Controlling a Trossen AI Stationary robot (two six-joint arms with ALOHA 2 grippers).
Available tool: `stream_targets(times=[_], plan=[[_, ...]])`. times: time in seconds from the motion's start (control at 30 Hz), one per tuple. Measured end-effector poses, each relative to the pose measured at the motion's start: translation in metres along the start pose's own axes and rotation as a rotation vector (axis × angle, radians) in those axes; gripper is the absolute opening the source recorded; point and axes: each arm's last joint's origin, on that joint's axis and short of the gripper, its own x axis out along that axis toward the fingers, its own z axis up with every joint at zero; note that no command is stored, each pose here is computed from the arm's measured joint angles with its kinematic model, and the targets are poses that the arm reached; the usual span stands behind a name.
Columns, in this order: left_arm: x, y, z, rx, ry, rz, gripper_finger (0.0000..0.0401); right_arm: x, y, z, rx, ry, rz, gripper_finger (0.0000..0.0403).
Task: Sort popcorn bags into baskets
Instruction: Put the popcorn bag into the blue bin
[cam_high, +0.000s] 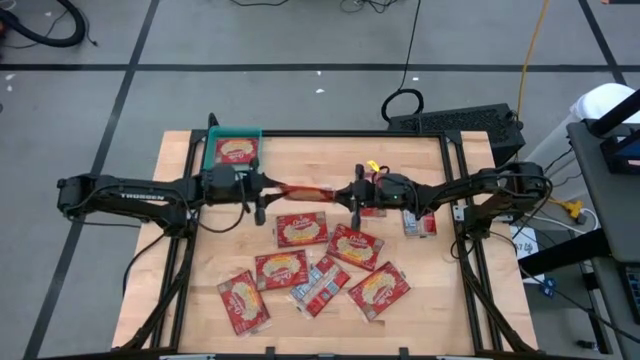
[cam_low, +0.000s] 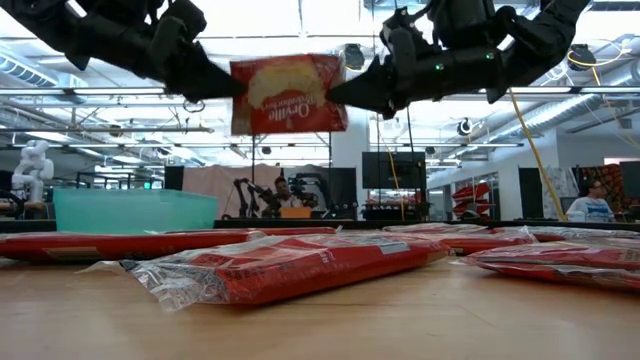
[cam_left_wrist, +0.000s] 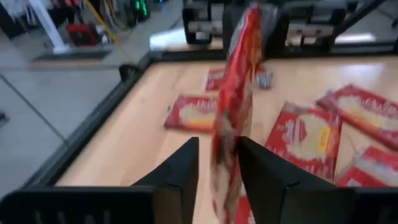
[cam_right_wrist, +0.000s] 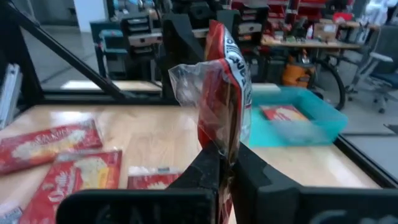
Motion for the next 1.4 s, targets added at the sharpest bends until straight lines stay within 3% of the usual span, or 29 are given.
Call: stream_targets(times=[0.27,0.43,0.6,0.83,1.07,1.4], plan=[[0.0,-0.001,0.004,-0.024,-0.04,-0.045,0.0017,0.0,0.0,0.002,-0.006,-0.027,0.001,0.0006],[-0.009,-0.002,0.013,-0.053,-0.057,-0.111,0.0023,0.0,0.0,0.004,-0.053,-0.045,0.001,0.0036],[-0.03,0.005,0.021,-0.037,-0.008,-0.085,0.0013,0.0,-0.005,0.003,-0.068,-0.026,-0.068,0.0091],[-0.073,0.02,0.033,-0.087,0.172,0.116,0.0019,0.0,-0.014,-0.005,-0.116,0.056,-0.109,0.013],[-0.109,0.032,0.041,-0.14,0.269,0.266,0.0015,-0.001,-0.018,-0.012,-0.168,0.127,-0.115,0.0128],[-0.142,0.043,0.033,-0.33,0.442,0.458,0.0021,-0.007,-0.018,-0.022,-0.204,0.165,-0.109,0.0126]])
